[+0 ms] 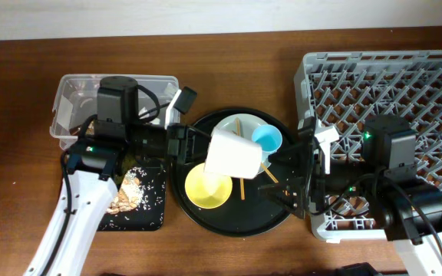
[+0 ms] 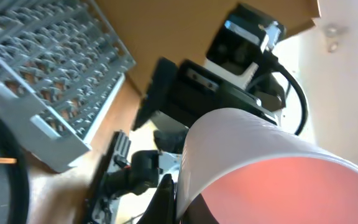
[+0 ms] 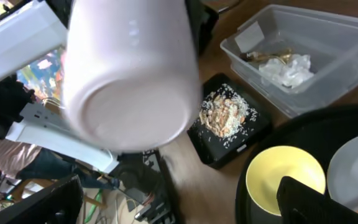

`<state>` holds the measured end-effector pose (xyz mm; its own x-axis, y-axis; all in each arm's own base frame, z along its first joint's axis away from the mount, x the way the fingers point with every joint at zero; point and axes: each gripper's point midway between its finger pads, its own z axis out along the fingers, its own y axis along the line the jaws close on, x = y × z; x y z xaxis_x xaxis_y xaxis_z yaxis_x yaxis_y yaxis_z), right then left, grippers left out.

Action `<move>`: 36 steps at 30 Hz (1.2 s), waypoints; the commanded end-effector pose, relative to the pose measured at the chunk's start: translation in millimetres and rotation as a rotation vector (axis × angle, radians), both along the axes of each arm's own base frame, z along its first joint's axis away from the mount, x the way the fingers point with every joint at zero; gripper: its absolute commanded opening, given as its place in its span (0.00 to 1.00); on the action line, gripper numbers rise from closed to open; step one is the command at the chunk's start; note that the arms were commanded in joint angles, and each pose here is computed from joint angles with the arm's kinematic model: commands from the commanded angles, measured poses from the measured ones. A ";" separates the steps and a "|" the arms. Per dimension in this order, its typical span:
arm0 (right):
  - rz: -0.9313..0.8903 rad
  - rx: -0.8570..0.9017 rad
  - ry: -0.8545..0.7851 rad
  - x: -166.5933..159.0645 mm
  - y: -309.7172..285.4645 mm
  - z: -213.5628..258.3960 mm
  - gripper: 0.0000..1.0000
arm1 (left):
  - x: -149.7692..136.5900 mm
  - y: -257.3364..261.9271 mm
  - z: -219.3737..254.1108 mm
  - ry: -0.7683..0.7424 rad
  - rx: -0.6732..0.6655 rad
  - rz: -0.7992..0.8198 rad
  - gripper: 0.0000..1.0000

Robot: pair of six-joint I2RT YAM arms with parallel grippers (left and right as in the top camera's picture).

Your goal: Sort waste into correct bins and load items into the dishwasher rack

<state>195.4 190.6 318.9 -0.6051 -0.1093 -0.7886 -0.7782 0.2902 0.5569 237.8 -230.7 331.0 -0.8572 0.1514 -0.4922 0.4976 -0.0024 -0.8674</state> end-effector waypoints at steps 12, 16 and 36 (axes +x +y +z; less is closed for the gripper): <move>0.159 0.139 -0.019 -16.8 7.7 28.1 1.00 | -13.6 -28.7 -3.7 -0.066 0.057 -0.026 0.01; 0.159 0.139 -0.024 -16.6 7.7 28.4 0.89 | -13.6 -30.2 -4.9 -0.068 0.064 -0.023 0.01; 0.005 0.037 -0.124 17.9 2.7 19.4 0.55 | -14.1 -30.5 -5.3 -0.067 0.064 -0.025 0.19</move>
<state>199.9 197.6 339.9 -0.5209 -0.0847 -0.8494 -0.8465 0.1799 0.5012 226.0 -260.9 319.2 -0.8364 0.2044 -0.5086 0.5282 0.0526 -0.8475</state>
